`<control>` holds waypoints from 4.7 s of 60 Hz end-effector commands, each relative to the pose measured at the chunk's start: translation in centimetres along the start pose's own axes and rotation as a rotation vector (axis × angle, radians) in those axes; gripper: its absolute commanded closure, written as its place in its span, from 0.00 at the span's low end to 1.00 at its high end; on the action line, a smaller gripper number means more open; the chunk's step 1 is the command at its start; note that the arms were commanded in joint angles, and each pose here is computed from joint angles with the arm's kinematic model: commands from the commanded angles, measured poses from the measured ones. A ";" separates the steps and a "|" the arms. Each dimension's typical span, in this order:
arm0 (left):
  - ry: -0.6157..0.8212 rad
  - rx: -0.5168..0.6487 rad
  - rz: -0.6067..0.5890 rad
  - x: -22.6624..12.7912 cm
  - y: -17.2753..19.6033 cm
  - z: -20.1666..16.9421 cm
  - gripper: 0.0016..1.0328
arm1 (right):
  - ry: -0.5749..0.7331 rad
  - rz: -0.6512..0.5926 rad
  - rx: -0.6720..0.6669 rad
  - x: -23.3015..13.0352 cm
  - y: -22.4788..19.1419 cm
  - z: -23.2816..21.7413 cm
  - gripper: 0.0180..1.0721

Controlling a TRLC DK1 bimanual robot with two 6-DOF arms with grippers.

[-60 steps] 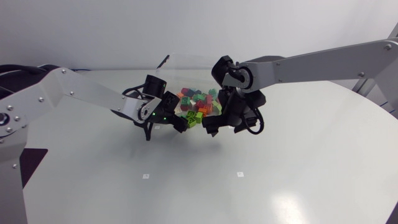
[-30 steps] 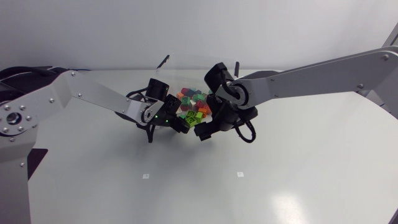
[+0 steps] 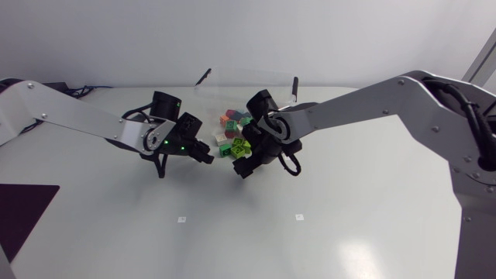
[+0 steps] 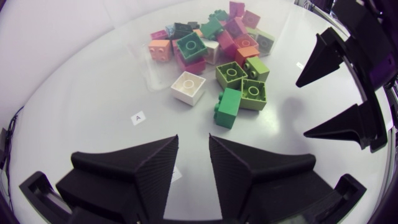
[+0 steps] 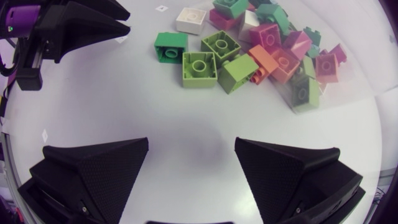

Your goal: Place the duplo bricks in the container

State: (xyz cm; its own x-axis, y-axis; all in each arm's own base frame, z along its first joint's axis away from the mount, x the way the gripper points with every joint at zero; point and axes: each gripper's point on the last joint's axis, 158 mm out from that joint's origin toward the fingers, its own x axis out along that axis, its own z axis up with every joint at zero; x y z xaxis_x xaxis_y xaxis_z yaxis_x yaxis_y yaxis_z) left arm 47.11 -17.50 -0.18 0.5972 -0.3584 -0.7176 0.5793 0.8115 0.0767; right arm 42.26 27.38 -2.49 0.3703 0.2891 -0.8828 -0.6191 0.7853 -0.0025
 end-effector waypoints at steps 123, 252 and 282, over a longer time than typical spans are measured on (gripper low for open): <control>-0.058 0.154 -0.288 2.0 -3.8 -1.5 0.75 | -0.105 0.091 -0.123 0.8 -2.4 2.4 0.05; -0.348 0.120 -0.074 -8.8 4.8 17.7 0.73 | -0.059 0.117 -0.179 -3.7 -3.6 -0.3 0.72; -0.313 0.078 -0.045 -0.8 5.3 20.4 0.60 | -0.197 0.086 -0.126 -10.1 -5.2 2.7 0.72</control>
State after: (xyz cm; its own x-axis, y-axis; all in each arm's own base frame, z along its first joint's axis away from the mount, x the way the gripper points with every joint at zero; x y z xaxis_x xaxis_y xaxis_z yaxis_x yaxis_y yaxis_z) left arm 60.20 -21.48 15.56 0.7061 -0.5296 -0.4701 0.6477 0.7513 0.1266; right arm 43.63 22.21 6.17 0.4155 0.4513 -0.7897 -0.7449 0.6670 -0.0108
